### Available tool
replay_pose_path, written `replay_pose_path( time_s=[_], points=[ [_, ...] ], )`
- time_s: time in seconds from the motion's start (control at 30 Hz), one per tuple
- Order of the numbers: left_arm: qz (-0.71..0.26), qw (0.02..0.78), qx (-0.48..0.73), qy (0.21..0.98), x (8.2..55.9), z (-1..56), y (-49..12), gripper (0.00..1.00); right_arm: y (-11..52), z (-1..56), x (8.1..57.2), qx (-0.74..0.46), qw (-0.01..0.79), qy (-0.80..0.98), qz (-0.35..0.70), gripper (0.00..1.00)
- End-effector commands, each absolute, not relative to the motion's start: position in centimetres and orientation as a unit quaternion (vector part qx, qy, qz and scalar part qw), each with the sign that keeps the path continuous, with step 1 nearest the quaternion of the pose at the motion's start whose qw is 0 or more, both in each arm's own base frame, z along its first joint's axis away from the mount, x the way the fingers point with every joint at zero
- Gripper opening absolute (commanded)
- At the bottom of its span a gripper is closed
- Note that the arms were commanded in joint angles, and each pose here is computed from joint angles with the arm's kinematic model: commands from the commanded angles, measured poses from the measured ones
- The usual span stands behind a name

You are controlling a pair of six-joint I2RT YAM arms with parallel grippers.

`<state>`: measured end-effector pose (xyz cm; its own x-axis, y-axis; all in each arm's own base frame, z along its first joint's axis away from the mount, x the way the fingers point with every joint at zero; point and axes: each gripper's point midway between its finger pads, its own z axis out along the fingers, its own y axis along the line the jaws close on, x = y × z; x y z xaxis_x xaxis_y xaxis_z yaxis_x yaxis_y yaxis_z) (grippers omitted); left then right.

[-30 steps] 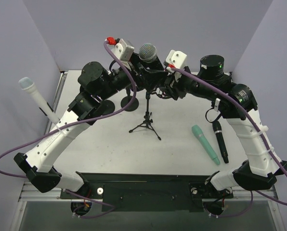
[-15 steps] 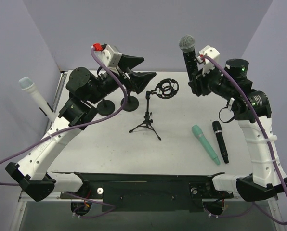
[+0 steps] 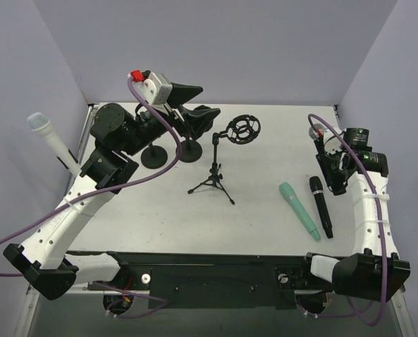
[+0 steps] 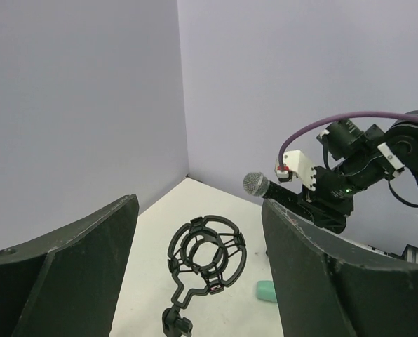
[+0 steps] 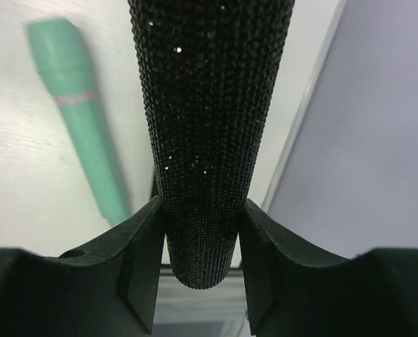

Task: Remove the microphone from the stand

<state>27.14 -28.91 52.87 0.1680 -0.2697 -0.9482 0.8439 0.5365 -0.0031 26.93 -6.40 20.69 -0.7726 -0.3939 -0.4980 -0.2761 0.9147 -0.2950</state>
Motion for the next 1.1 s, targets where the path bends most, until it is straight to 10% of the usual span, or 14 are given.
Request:
replay_pose_path(
  time_s=[0.0, 0.53, 1.07],
  points=[
    [-0.387, 0.728, 0.284, 0.49, 26.2, 54.2, -28.0, 0.82, -12.2, 18.6, 25.4, -0.141, 0.209, 0.946, -0.203, 0.0],
    [-0.275, 0.742, 0.348, 0.502, 27.2, 50.0, -25.7, 0.79, -14.6, 7.1, 20.8, -0.136, 0.001, 0.984, -0.114, 0.0],
    [-0.287, 0.714, 0.363, 0.526, 28.0, 48.1, -26.6, 0.79, -14.2, 3.0, 17.6, -0.16, -0.088, 0.982, -0.042, 0.23]
  ],
)
